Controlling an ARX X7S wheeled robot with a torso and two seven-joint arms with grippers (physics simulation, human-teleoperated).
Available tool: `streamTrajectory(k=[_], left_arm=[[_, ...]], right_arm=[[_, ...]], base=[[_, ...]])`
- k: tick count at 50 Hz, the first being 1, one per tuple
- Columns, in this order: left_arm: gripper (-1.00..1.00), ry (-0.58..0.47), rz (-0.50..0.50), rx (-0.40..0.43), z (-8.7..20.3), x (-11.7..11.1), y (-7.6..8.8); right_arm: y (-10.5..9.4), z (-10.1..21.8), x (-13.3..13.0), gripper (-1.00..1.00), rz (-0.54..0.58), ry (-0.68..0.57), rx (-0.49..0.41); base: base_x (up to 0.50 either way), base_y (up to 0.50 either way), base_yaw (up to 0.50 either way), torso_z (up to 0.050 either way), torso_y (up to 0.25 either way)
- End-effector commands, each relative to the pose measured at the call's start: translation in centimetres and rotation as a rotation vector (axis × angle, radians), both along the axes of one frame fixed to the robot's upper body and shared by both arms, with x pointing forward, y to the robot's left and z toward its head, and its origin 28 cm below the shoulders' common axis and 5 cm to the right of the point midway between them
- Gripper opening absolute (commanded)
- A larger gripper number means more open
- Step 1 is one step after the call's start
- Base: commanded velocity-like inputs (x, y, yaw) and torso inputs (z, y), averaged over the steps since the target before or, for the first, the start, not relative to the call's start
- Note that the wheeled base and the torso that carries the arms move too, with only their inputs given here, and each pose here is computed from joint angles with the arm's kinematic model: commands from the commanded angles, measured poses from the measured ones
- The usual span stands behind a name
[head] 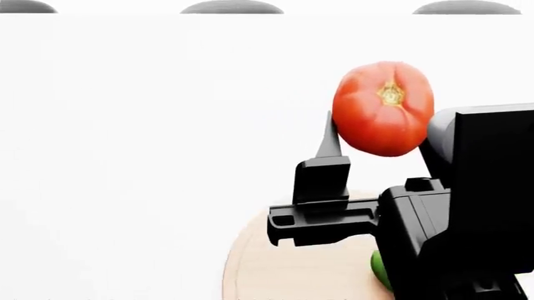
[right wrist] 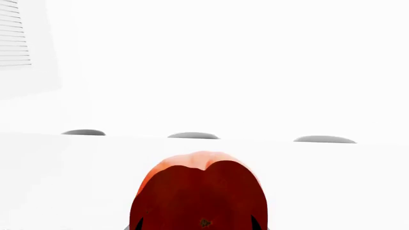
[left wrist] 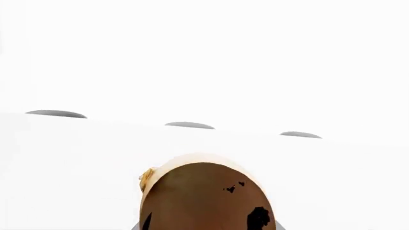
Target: Place the avocado, onion, tomato and bell pepper on the cutting board.
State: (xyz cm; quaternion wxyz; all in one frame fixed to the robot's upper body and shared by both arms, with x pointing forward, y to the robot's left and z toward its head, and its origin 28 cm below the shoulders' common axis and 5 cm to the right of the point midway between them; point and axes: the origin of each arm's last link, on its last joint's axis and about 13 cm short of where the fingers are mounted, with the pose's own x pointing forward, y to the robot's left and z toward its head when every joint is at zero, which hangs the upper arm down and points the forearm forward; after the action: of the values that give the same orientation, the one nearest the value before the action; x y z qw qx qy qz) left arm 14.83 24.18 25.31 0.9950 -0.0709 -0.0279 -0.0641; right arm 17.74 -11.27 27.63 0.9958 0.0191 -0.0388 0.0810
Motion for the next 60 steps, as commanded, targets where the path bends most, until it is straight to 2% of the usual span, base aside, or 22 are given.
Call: streamTrajectory(k=[1, 14, 19, 22, 28, 33, 42, 60], left_arm=[[-1.00, -0.001, -0.007, -0.024, 0.3, -0.1, -0.1], [-1.00, 0.000, -0.009, -0.029, 0.3, -0.1, -0.2], [-1.00, -0.001, -0.008, -0.029, 0.3, -0.1, -0.3], [-1.00, -0.001, -0.009, -0.031, 0.3, -0.1, -0.3], [-1.00, -0.003, -0.010, -0.032, 0.3, -0.1, -0.4], [-1.00, -0.004, -0.011, -0.033, 0.2, -0.1, -0.4], [-1.00, -0.005, -0.013, -0.033, 0.2, -0.1, -0.5], [-1.00, 0.005, -0.013, -0.036, 0.2, -0.4, -0.4]], right_arm=[[-0.1, 0.2, 0.0, -1.00, 0.003, -0.013, -0.013], [-0.2, 0.5, 0.0, -1.00, 0.018, -0.019, -0.023], [0.1, 2.4, 0.0, -1.00, 0.141, 0.029, -0.003], [0.3, 3.5, 0.1, -1.00, 0.185, 0.050, -0.026], [0.7, 4.6, 0.3, -1.00, 0.244, 0.073, -0.050], [0.9, 4.8, 1.5, -1.00, 0.273, 0.118, -0.059], [1.0, 3.4, 3.5, -1.00, 0.273, 0.208, -0.079], [2.2, -1.7, 6.9, -1.00, 0.313, 0.405, -0.101]], base=[[0.00, -0.50, 0.00, 0.000, 0.000], [0.00, -0.42, 0.00, 0.000, 0.000], [0.00, 0.00, 0.00, 0.000, 0.002], [0.00, 0.00, 0.00, 0.000, 0.000], [0.00, 0.00, 0.00, 0.000, 0.000], [0.00, 0.00, 0.00, 0.000, 0.000], [0.00, 0.00, 0.00, 0.000, 0.000], [0.00, 0.00, 0.00, 0.000, 0.001]])
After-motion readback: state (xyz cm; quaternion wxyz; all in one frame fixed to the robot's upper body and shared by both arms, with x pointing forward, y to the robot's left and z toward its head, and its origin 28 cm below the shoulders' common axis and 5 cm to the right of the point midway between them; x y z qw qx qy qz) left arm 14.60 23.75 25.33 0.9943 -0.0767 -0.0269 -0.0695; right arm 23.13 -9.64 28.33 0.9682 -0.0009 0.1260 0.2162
